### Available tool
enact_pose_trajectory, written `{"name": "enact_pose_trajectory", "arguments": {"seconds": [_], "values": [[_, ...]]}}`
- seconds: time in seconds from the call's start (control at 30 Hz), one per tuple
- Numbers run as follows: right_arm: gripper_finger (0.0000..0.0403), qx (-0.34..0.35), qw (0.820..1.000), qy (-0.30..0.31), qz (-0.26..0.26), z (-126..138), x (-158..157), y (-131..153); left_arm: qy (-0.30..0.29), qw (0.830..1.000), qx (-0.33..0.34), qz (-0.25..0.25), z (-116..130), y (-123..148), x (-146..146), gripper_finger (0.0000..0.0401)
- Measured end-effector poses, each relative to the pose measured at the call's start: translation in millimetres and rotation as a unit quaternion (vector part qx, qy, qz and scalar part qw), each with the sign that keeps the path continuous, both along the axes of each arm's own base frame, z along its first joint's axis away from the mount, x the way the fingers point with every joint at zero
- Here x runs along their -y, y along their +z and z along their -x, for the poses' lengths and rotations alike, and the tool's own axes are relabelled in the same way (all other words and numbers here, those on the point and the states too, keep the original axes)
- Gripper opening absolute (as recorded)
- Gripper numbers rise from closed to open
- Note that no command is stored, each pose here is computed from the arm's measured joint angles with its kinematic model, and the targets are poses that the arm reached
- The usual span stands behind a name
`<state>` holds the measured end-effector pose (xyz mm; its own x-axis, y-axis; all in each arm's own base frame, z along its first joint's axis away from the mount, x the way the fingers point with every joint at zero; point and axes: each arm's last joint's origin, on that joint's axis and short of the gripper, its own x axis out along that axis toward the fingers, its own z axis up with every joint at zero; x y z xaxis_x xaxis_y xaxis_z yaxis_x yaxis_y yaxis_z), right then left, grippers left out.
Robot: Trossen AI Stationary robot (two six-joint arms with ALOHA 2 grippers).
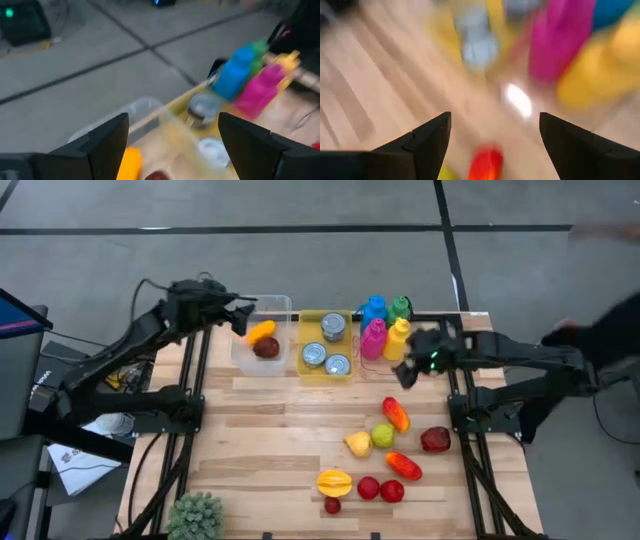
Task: Pick & Place Food Item
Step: Put the top red mango into the transparent container
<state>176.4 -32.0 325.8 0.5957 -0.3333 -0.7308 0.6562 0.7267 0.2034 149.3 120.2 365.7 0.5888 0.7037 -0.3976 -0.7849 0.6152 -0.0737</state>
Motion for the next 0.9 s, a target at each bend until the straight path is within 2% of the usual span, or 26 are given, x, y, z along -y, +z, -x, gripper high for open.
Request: {"name": "enact_pose_trajectory", "arguments": {"seconds": [0.13, 0.27, 0.4, 0.57, 0.8, 0.9], "values": [[0.0292, -0.115, 0.990, -0.013, -0.081, -12, -12, -28, -0.014, 0.998, 0.053, -0.013, 9, 13, 12, 0.0294], [0.0293, -0.197, 0.975, -0.006, -0.103, -32, -20, -52, -0.029, 0.997, 0.070, -0.014, 10, 16, 15, 0.0294], [0.0302, -0.250, 0.957, -0.016, -0.144, -51, -20, -76, -0.053, 0.996, 0.071, -0.002, 3, 13, 12, 0.0294], [0.0318, -0.292, 0.939, -0.020, -0.178, -59, -16, -111, -0.071, 0.996, 0.059, 0.017, -7, 6, 6, 0.0294], [0.0347, -0.248, 0.939, 0.011, -0.239, -69, -14, -156, -0.074, 0.996, 0.049, 0.027, -13, 1, 2, 0.0294], [0.0350, -0.264, 0.933, 0.006, -0.245, -67, -17, -170, -0.074, 0.996, 0.050, 0.027, -12, 2, 2, 0.0294]]}}
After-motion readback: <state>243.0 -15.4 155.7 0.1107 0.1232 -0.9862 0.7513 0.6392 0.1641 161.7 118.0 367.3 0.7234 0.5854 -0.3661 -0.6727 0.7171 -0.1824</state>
